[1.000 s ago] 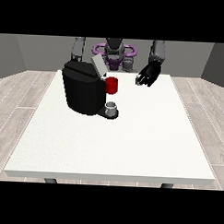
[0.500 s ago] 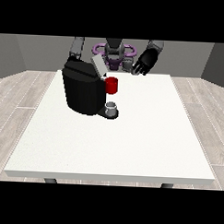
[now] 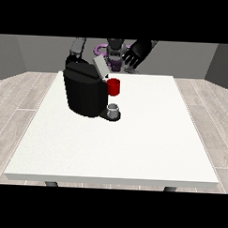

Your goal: Insert the coffee pod into the coffee machine and close the lid

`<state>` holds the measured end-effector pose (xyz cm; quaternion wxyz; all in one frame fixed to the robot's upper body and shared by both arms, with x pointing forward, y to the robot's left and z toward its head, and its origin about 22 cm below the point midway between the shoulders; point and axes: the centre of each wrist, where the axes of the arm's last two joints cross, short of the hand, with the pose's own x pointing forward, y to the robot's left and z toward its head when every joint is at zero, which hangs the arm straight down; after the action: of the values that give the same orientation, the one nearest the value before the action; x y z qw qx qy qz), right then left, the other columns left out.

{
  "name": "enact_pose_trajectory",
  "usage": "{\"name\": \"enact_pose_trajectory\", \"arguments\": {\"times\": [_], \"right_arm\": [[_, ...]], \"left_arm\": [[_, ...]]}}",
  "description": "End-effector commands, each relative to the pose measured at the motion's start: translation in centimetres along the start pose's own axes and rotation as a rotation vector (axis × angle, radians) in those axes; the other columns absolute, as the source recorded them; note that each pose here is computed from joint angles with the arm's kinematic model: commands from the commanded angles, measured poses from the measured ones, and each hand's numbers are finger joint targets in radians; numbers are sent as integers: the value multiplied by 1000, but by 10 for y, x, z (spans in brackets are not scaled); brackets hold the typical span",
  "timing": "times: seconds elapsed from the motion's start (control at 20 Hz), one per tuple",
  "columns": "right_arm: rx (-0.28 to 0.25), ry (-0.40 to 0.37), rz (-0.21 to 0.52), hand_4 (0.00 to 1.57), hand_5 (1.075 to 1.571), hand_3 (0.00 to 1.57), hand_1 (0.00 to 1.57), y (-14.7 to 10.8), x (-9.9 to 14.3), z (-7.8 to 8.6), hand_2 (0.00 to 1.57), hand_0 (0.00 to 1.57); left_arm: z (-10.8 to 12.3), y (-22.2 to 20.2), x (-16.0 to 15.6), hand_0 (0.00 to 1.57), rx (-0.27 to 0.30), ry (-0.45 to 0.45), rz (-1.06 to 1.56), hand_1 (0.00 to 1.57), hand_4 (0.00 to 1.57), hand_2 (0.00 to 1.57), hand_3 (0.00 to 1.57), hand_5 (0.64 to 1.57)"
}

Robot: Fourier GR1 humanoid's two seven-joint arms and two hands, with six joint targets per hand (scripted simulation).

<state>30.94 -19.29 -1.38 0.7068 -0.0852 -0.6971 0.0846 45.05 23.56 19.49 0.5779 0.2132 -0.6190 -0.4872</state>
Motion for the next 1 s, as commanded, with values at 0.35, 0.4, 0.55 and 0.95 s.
{"name": "enact_pose_trajectory", "arguments": {"times": [0.35, 0.4, 0.55, 0.95], "right_arm": [[-33, -109, 11, 0, 1571, 0, 0, -22, 45, -22, 0, 0], [-37, -128, 10, 37, 1571, 0, 0, -12, 61, -24, 0, 0], [-32, -122, 7, 263, 1571, 0, 0, -21, 56, -18, 0, 0], [-78, -169, -22, 147, 1571, 0, 0, -35, 73, -33, 0, 0]], "left_arm": [[5, 54, 23, 1222, 123, -4, -52, 1222, 475, 1288, 1238, 1571], [1, 46, 21, 1225, 115, 0, -23, 1225, 478, 1284, 1233, 1571], [6, 49, 8, 1290, 100, 18, -34, 1290, 478, 1319, 1261, 1571], [2, 59, 26, 1186, 135, -20, -60, 1186, 472, 1256, 1227, 1571]]}}
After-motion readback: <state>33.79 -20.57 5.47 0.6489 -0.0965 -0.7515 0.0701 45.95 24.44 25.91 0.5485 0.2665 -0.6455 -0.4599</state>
